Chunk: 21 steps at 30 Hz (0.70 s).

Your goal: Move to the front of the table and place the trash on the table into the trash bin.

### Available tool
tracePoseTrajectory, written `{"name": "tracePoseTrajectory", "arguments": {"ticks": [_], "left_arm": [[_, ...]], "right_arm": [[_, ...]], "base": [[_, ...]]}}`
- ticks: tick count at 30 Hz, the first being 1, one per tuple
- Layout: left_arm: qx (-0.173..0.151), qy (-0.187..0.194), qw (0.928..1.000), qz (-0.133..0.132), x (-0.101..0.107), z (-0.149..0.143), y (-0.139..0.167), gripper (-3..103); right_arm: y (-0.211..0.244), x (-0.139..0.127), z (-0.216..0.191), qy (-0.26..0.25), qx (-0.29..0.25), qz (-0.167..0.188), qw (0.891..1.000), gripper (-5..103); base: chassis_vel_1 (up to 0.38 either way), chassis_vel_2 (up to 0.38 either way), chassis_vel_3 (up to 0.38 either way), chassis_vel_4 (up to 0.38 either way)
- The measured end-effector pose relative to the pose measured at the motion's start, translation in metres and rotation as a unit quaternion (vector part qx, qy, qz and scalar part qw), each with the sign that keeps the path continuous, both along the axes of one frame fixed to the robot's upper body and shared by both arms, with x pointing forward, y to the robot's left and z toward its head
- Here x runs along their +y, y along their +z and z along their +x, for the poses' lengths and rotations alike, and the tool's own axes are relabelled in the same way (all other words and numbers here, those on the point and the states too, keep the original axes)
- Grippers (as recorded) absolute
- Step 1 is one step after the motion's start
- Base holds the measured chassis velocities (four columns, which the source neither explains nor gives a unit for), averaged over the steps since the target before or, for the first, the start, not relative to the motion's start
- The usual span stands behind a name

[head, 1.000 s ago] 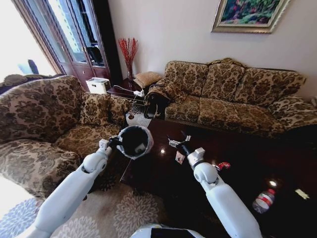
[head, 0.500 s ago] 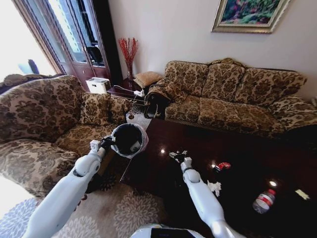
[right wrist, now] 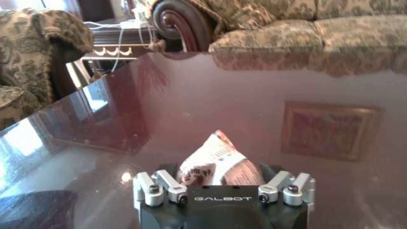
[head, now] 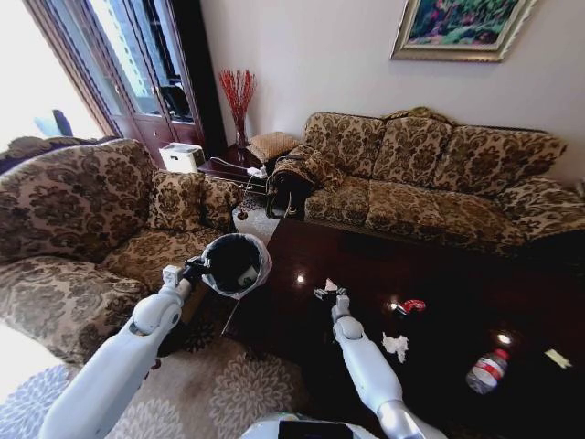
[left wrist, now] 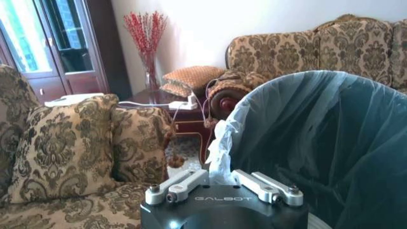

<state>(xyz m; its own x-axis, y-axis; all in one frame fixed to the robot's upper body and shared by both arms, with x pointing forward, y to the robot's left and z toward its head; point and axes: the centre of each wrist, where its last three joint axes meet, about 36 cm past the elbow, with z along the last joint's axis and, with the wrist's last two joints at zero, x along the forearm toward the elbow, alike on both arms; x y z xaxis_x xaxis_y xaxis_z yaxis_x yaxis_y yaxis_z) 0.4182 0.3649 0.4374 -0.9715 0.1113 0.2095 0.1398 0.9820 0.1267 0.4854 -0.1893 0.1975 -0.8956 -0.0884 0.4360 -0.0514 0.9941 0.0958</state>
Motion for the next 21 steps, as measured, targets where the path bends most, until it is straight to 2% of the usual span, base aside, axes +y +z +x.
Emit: {"name": "tracePoseTrajectory", "arguments": {"ticks": [3, 4, 5, 6, 10, 12, 13, 15, 16, 18, 19, 21], "left_arm": [[0.000, -0.001, 1.0000, -0.002, 0.000, -0.002, 0.001, 1], [-0.001, -0.001, 1.0000, -0.003, 0.000, -0.003, 0.001, 1], [-0.002, -0.001, 1.0000, -0.003, 0.000, -0.003, 0.002, 1], [-0.002, -0.001, 1.0000, -0.003, 0.000, -0.003, 0.002, 1], [-0.005, -0.004, 1.0000, -0.005, 0.000, -0.005, 0.006, 1], [-0.006, -0.004, 1.0000, -0.004, 0.000, -0.005, 0.006, 1], [-0.007, -0.006, 1.0000, -0.004, 0.000, -0.006, 0.007, 1], [-0.007, -0.007, 0.9999, -0.004, 0.000, -0.007, 0.008, 1], [-0.007, -0.011, 0.9999, -0.005, 0.000, -0.008, 0.009, 1], [-0.005, -0.018, 0.9998, -0.004, -0.002, -0.010, 0.009, 1], [-0.005, -0.018, 0.9998, -0.004, -0.002, -0.010, 0.009, 1], [0.000, -0.031, 0.9995, -0.006, -0.008, -0.012, 0.004, 1]], "right_arm": [[0.000, -0.002, -0.001, -0.006, 0.005, 0.004, 1.000, 74], [0.000, -0.001, -0.003, -0.007, 0.006, 0.004, 1.000, 74], [0.001, 0.000, -0.004, -0.006, 0.005, 0.003, 1.000, 68], [0.001, 0.000, -0.004, -0.006, 0.005, 0.003, 1.000, 68], [0.003, 0.003, -0.007, -0.001, -0.002, -0.008, 1.000, 47], [0.003, 0.004, -0.007, 0.000, -0.005, -0.012, 1.000, 47], [0.010, 0.005, -0.009, 0.004, -0.024, -0.022, 0.999, 36], [0.015, 0.006, -0.009, 0.004, -0.033, -0.024, 0.999, 36], [0.032, 0.007, -0.009, 0.007, -0.063, -0.029, 0.998, 27], [0.069, 0.008, -0.010, 0.020, -0.114, -0.030, 0.993, 24], [0.069, 0.008, -0.010, 0.020, -0.114, -0.030, 0.993, 24], [0.123, 0.009, -0.013, 0.041, -0.171, -0.012, 0.984, 18]], "base": [[0.000, 0.000, 0.000, 0.000], [0.000, 0.000, 0.000, 0.000], [0.000, 0.000, 0.000, 0.000], [0.000, 0.000, 0.000, 0.000], [0.000, 0.000, 0.000, 0.000], [0.000, 0.000, 0.000, 0.000], [0.000, 0.000, 0.000, 0.000], [0.000, 0.000, 0.000, 0.000], [0.000, 0.000, 0.000, 0.000], [0.000, 0.000, 0.000, 0.000], [0.000, 0.000, 0.000, 0.000], [0.000, 0.000, 0.000, 0.000]]}}
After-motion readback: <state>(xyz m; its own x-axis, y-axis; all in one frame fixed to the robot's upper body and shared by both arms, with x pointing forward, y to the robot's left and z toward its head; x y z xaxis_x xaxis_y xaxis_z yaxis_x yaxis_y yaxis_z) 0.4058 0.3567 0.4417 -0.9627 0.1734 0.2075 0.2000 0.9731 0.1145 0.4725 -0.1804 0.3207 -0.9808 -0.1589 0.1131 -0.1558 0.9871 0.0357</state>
